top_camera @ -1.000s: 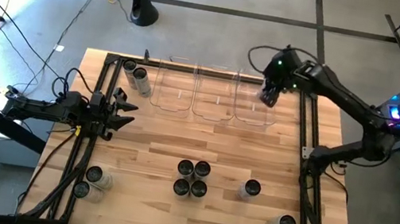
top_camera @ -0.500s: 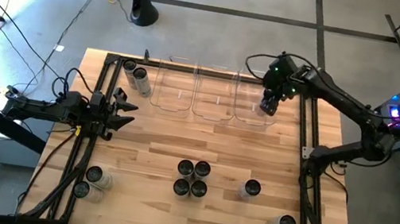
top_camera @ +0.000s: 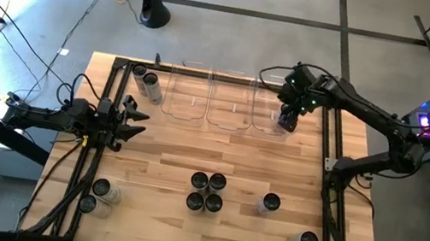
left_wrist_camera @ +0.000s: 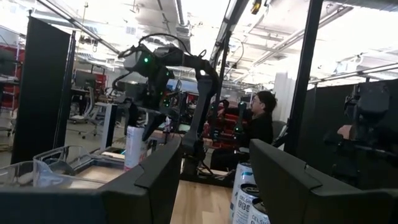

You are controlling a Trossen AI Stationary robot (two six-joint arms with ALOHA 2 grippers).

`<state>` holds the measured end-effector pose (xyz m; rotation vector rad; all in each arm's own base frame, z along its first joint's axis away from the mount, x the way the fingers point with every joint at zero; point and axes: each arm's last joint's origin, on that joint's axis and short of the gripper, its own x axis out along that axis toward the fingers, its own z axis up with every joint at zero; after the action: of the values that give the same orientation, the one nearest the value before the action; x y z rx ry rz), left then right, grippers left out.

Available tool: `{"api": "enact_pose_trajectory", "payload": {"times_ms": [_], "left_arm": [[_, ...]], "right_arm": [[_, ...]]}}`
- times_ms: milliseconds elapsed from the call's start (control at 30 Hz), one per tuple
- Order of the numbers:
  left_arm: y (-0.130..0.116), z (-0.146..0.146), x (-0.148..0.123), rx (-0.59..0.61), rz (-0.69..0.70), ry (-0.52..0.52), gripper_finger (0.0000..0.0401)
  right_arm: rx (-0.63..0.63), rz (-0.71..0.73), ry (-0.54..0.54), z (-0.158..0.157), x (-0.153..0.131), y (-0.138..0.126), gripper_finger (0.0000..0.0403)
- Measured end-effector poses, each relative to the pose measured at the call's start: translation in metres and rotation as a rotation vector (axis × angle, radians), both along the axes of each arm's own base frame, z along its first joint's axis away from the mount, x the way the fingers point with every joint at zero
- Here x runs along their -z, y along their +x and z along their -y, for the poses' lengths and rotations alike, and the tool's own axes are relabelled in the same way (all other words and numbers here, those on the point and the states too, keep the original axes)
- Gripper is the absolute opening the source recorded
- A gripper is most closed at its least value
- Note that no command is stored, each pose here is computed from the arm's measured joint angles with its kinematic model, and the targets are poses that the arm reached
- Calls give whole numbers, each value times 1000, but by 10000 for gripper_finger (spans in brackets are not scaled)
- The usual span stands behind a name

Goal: Sort soda cans
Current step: Put the middle right white-pink soda can into the right transparent bin

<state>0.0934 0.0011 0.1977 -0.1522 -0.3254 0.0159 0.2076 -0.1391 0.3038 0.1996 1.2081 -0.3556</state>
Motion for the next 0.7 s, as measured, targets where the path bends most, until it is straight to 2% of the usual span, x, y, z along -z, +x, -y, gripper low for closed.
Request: {"api": "enact_pose_trajectory", "payload": {"times_ms": [133, 300, 533, 700], "left_arm": [[0, 0, 0, 0, 0, 0, 182], [0, 0, 0, 0, 0, 0, 182], [0, 0, 0, 0, 1, 0, 182], [0, 0, 0, 0, 0, 0, 182]], "right_arm": [[15, -55, 25, -4, 25, -4, 243], [42, -36, -34, -6, 43, -8, 243], [53, -5, -46, -11, 46, -17, 243], [75, 7, -61, -14, 37, -21, 243]]}}
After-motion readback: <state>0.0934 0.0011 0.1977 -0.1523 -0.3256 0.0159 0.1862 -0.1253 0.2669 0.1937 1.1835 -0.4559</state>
